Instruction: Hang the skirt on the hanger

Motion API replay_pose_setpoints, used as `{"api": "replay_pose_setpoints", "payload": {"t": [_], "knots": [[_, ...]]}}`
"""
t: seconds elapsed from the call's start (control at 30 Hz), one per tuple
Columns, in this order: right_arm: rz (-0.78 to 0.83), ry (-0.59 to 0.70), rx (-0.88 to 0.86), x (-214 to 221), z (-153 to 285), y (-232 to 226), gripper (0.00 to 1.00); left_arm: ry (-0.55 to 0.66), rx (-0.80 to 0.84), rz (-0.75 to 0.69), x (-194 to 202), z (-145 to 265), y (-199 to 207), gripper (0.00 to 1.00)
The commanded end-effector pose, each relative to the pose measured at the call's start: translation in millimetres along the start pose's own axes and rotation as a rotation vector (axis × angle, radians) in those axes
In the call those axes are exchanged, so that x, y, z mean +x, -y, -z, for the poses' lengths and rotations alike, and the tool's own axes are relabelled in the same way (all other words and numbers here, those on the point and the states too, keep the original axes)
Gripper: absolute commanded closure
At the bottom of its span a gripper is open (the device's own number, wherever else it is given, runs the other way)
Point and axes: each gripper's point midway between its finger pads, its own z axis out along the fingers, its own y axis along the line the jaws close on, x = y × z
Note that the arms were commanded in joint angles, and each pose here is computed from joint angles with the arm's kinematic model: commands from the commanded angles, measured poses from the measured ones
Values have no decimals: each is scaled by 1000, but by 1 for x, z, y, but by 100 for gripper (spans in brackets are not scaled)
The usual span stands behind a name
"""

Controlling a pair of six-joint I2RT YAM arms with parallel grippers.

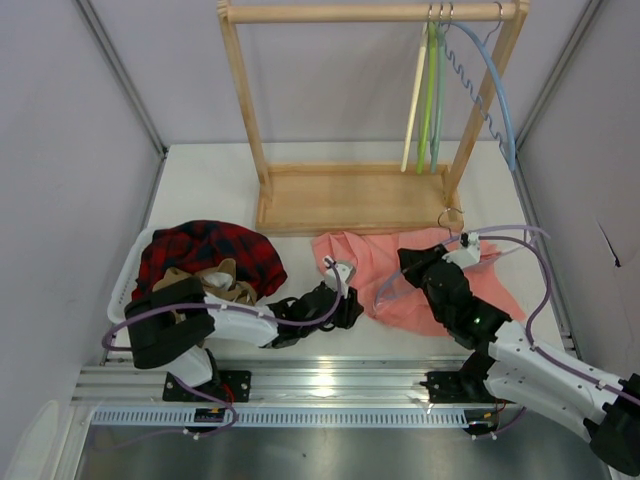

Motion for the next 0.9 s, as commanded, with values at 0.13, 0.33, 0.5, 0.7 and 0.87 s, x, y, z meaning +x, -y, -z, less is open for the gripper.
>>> {"api": "replay_pose_setpoints", "payload": {"t": [0.13, 0.33, 0.5, 0.7, 0.87], "knots": [[-56, 45, -22, -5, 3, -9, 100, 95, 41, 67, -38, 28, 15, 48], [-50, 47, -34, -1, -1, -19, 100, 158, 84, 82, -58, 66, 28, 48], [-47, 50, -40, 2, -7, -25, 100, 169, 105, 67, -59, 82, 43, 48], [-13, 70, -35, 1, -14, -30, 100, 145, 208, 105, -43, 82, 72, 51], [41, 42, -46, 6, -23, -38, 100, 136, 172, 77, -41, 61, 82, 50]]}}
